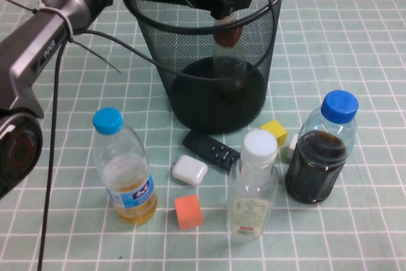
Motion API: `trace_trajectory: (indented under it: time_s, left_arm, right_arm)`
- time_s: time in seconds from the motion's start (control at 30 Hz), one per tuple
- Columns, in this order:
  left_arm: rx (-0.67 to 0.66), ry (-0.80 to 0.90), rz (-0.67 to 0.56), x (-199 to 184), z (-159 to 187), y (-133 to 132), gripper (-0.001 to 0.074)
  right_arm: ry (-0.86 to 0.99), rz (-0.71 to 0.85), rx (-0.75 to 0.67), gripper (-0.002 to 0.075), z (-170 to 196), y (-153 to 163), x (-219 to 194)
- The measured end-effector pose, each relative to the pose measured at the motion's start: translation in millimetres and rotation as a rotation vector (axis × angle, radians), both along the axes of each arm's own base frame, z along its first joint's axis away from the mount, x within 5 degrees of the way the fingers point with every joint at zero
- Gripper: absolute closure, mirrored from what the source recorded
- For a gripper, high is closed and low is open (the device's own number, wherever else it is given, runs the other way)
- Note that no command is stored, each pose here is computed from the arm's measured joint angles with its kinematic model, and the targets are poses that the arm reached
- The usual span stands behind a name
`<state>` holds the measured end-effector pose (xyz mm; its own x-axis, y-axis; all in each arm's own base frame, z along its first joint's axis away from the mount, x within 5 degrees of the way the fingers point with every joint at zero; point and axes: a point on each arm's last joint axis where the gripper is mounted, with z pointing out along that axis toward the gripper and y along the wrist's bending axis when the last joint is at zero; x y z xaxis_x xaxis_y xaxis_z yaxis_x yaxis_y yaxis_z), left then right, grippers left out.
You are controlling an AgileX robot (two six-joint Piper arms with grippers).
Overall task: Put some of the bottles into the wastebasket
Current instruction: Place the bottle in the trash can, then pick up a bottle from the table with right arm
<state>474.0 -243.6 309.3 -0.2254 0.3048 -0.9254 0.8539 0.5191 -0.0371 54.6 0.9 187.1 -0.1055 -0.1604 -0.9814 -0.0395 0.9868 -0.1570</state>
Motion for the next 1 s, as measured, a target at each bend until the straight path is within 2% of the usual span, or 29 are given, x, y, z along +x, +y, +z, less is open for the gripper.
trace_trajectory:
  time_s: [0.07,0.13,0.17,0.27,0.33,0.4,0.5,0.57,0.67,0.8,0.9,1.0]
  left_arm:
    - [-0.004,-0.003,0.001,-1.2,3.6,0.5,0.0223]
    - [-0.012,-0.012,0.002,-3.4,10.0,1.3,0.0230]
    - [-0.015,-0.020,-0.001,-5.7,15.0,1.1,0.0239]
    - [-0.028,-0.046,-0.017,-15.2,34.1,1.5,0.0268]
    - [-0.041,-0.066,-0.033,-23.4,50.7,1.2,0.0287]
    - [-0.074,-0.069,-0.040,-33.7,72.6,2.1,0.0326]
    - [-0.105,-0.087,-0.039,-54.4,112.8,10.2,0.0476]
    - [-0.082,-0.111,-0.039,-71.4,137.2,17.6,0.0614]
    - [-0.020,-0.113,-0.028,-95.9,162.1,29.4,0.0701]
    - [0.130,-0.087,0.018,-125.6,181.6,50.3,0.0731]
    - [0.220,-0.087,0.069,-153.0,199.8,69.6,0.0736]
    - [0.246,-0.110,0.108,-182.2,217.0,86.4,0.0736]
  right_arm:
    - [-0.033,0.002,0.015,0.0733,3.0,0.3,0.3]
    - [-0.077,0.006,0.087,0.0733,7.2,1.1,0.5]
    - [-0.113,0.007,0.158,0.0733,11.1,1.4,0.4]
    - [-0.221,0.002,0.501,0.0733,21.9,-0.2,-0.2]
    - [-0.296,-0.012,0.628,0.0733,28.3,-3.7,-1.2]
    - [-0.380,-0.030,0.688,0.0733,34.7,-7.9,-3.0]
    - [-0.365,-0.007,0.784,0.0733,47.6,-6.4,-5.3]
    - [-0.263,0.047,0.775,0.0731,62.6,1.4,-6.9]
    - [-0.027,0.119,0.661,0.0730,92.5,14.8,-6.8]
    - [0.302,0.125,0.446,0.0730,132.3,20.8,0.0]
    - [0.420,0.149,0.306,0.0730,154.6,21.9,14.8]
    - [0.491,0.199,0.261,0.0730,171.8,26.2,38.1]
